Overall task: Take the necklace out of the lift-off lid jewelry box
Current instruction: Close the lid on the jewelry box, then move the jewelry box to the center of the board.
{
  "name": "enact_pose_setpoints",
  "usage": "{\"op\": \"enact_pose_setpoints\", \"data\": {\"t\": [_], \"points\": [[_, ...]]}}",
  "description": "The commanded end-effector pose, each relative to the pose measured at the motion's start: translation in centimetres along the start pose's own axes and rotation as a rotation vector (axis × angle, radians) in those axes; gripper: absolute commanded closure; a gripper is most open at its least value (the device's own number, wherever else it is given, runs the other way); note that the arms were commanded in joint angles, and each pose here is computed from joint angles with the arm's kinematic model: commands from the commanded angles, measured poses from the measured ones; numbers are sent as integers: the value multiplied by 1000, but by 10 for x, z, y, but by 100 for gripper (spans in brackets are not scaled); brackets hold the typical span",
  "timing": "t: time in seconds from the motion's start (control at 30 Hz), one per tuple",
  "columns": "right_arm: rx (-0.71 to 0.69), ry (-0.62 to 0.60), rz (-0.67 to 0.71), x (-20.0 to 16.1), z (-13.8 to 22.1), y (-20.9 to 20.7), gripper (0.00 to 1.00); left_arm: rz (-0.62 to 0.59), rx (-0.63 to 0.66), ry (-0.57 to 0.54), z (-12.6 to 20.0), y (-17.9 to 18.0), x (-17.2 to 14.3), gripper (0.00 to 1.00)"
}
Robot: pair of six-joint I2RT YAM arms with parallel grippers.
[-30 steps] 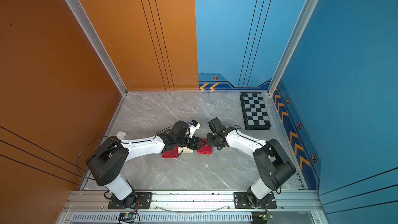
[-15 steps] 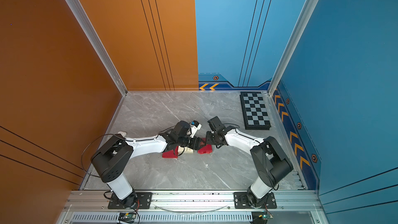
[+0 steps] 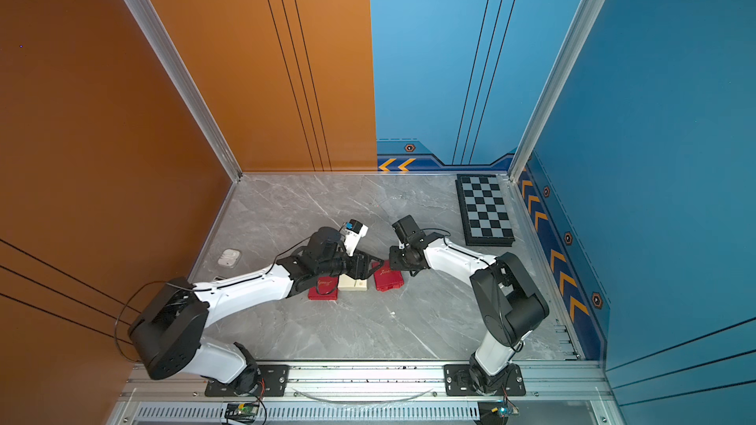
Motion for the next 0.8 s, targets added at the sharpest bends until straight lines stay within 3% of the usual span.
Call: {"op": "enact_pose_setpoints", "data": {"t": [0.0,0.3,0.77], "points": [[-41,-2,46,3,17,5,46,-2,85,-54,15,23,3,26],[-95,2,125,-5,24,31,10,26,157,-90,40,48,4,24],[-165,65,212,-12,11,45,0,43,179,-113,57,61,2,20]]}}
Point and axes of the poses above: each gripper's point midway between its finger pads, its own z axis back along the fingers, its own y axis along the line the jaws close on, x = y × z, the point moved 4 cm from there along z, back along the fingers, and after that the axes turned 12 degrees about z, right-handed, at the moved point
